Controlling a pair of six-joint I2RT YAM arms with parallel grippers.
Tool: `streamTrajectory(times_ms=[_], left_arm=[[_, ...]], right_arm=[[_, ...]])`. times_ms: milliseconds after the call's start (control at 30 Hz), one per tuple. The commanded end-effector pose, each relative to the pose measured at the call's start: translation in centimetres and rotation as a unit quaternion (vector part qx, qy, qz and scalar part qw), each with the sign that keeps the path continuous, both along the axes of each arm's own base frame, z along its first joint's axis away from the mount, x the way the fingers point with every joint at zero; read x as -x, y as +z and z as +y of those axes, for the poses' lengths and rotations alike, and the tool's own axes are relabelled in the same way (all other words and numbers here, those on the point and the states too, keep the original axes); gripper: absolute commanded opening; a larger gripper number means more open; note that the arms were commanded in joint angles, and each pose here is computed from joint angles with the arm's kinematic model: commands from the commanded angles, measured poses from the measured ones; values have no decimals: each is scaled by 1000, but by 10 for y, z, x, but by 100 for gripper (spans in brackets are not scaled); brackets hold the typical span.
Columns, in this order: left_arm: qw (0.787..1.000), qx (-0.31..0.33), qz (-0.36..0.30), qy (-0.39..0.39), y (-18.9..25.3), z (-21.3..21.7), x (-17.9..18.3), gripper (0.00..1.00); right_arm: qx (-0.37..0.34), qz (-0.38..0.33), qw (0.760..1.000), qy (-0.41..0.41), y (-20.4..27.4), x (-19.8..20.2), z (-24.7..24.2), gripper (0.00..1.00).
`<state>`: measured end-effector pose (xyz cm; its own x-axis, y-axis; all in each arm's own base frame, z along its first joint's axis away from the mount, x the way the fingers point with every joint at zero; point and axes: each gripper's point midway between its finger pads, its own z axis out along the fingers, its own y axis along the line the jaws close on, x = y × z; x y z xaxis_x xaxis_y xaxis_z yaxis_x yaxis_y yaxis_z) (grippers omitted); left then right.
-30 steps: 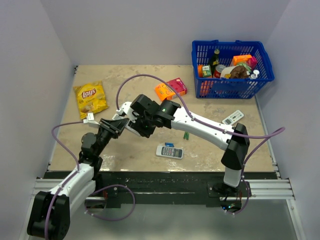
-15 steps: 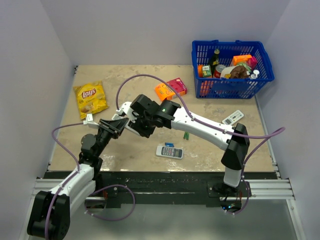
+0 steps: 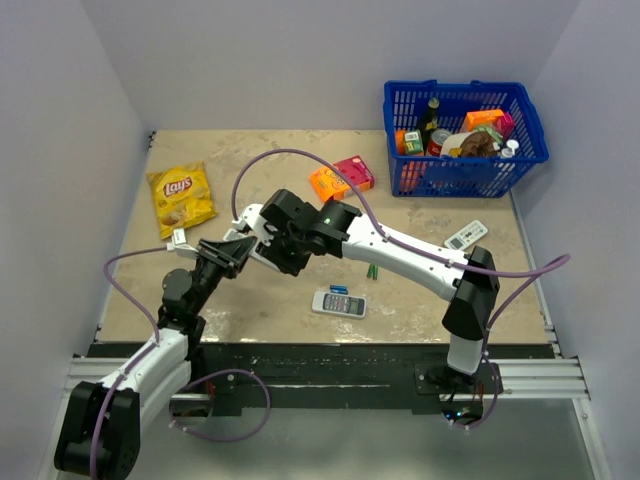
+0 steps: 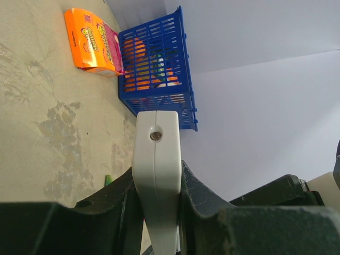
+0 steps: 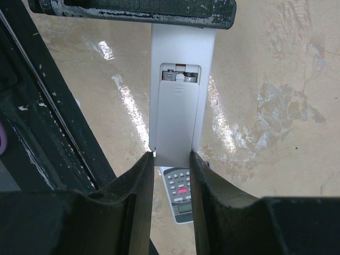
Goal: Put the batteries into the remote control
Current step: Load the battery cover into the remote control.
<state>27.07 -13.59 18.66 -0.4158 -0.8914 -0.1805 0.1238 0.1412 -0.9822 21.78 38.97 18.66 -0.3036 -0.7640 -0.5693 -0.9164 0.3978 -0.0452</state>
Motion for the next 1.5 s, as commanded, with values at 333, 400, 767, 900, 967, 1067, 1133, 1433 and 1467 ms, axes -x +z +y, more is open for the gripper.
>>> streamTrajectory(times_ms=[333, 400, 767, 900, 967, 1067, 1133, 1433, 1467], left_arm=[[998, 37, -43, -8, 27, 0, 5, 0], [998, 39, -43, -7, 27, 0, 5, 0], [998, 55, -36, -7, 26, 0, 6, 0], [997, 63, -33, -9, 25, 0, 7, 0], [997, 66, -30, -9, 24, 0, 8, 0], [997, 68, -30, -10, 24, 0, 8, 0], [997, 68, -29, -11, 24, 0, 8, 0], [997, 72, -28, -13, 23, 0, 9, 0], [997, 74, -27, -13, 23, 0, 9, 0]], right_arm=[[-32, -18, 999, 5, 23, 0, 8, 38], [-33, -19, 999, 4, 24, -1, 7, 38], [-37, -23, 999, 4, 29, -1, 9, 43], [-38, -25, 999, 2, 31, -2, 10, 45], [-39, -28, 999, 3, 32, -2, 10, 48], [-42, -29, 999, 1, 34, -3, 10, 53], [-42, -31, 999, 1, 35, -3, 10, 56], [-50, -34, 998, -1, 40, -4, 12, 66], [-52, -34, 998, -2, 41, -4, 12, 67]])
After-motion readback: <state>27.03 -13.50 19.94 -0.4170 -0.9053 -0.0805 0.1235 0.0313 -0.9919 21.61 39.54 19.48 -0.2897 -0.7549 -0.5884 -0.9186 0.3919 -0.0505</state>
